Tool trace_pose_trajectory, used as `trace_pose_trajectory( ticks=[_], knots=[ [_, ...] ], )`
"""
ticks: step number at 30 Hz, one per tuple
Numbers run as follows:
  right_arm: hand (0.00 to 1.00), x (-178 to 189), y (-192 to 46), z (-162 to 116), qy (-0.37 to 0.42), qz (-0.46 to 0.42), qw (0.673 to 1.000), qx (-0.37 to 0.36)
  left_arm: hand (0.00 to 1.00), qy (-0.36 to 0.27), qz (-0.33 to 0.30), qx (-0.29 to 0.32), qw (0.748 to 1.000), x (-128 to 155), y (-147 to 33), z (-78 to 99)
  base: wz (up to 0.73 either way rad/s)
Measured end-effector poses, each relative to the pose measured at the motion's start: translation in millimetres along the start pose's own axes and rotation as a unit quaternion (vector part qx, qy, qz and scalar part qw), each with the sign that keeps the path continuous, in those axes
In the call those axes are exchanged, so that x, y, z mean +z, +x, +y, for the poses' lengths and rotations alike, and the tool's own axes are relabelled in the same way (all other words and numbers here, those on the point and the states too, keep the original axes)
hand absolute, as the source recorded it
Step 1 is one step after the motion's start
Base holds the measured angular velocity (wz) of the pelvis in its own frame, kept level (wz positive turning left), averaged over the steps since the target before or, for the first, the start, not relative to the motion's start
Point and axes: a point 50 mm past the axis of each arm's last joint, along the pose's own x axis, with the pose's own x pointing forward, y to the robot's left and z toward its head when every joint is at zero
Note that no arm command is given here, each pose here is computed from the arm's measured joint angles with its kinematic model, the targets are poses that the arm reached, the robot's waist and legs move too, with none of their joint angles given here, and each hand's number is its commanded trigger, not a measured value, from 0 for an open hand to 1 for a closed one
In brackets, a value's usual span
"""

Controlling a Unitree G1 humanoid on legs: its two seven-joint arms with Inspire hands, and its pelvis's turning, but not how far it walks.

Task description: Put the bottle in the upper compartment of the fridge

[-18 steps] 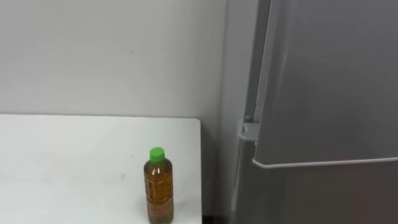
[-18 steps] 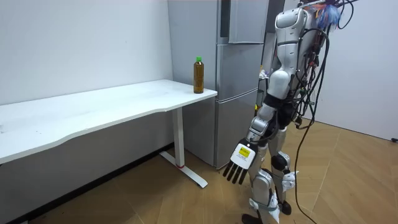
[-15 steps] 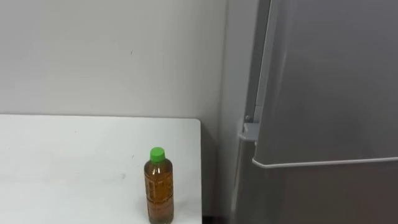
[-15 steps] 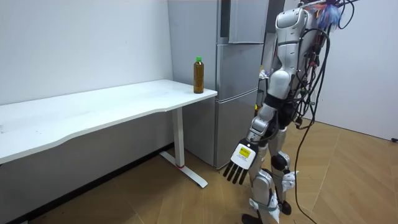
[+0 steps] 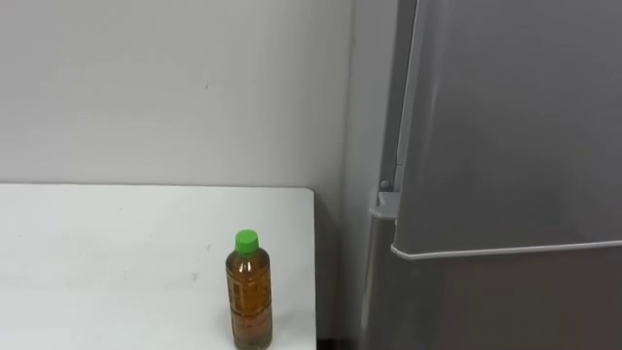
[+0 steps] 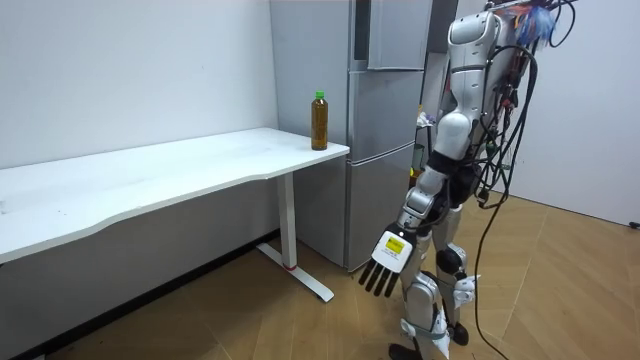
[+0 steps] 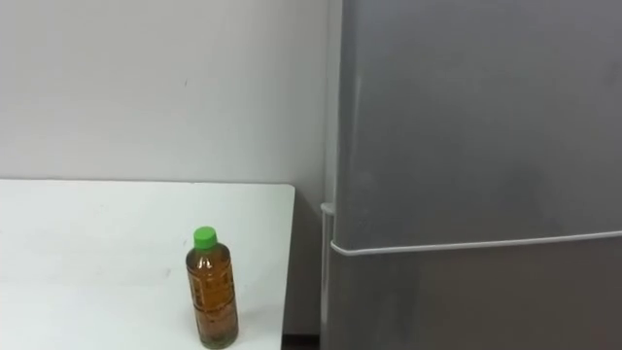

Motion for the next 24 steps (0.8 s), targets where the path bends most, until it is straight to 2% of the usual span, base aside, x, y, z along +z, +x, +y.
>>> trace_pose_trajectory(
  ticks=[9, 15, 22, 24],
  knots=[
    [0.00, -1.4, -0.3, -1.0, 0.011, 0.000, 1.000, -0.002, 0.00, -0.094, 0.031, -0.004, 0.995, -10.0, -1.2, 0.6, 0.00],
    [0.00, -2.0, -0.5, -1.6, 0.013, 0.001, 1.000, -0.003, 0.00, -0.132, 0.043, -0.005, 0.990, -13.0, -2.0, -1.1, 0.00],
    [0.00, -2.6, -0.9, -3.7, 0.028, 0.001, 1.000, -0.001, 0.00, -0.177, 0.044, 0.002, 0.983, -9.1, -0.8, 2.0, 0.00],
    [0.00, -3.2, -1.3, -5.2, 0.037, 0.001, 0.999, -0.002, 0.00, -0.211, 0.046, 0.019, 0.976, -7.2, 0.1, 6.5, 0.00]
  ],
)
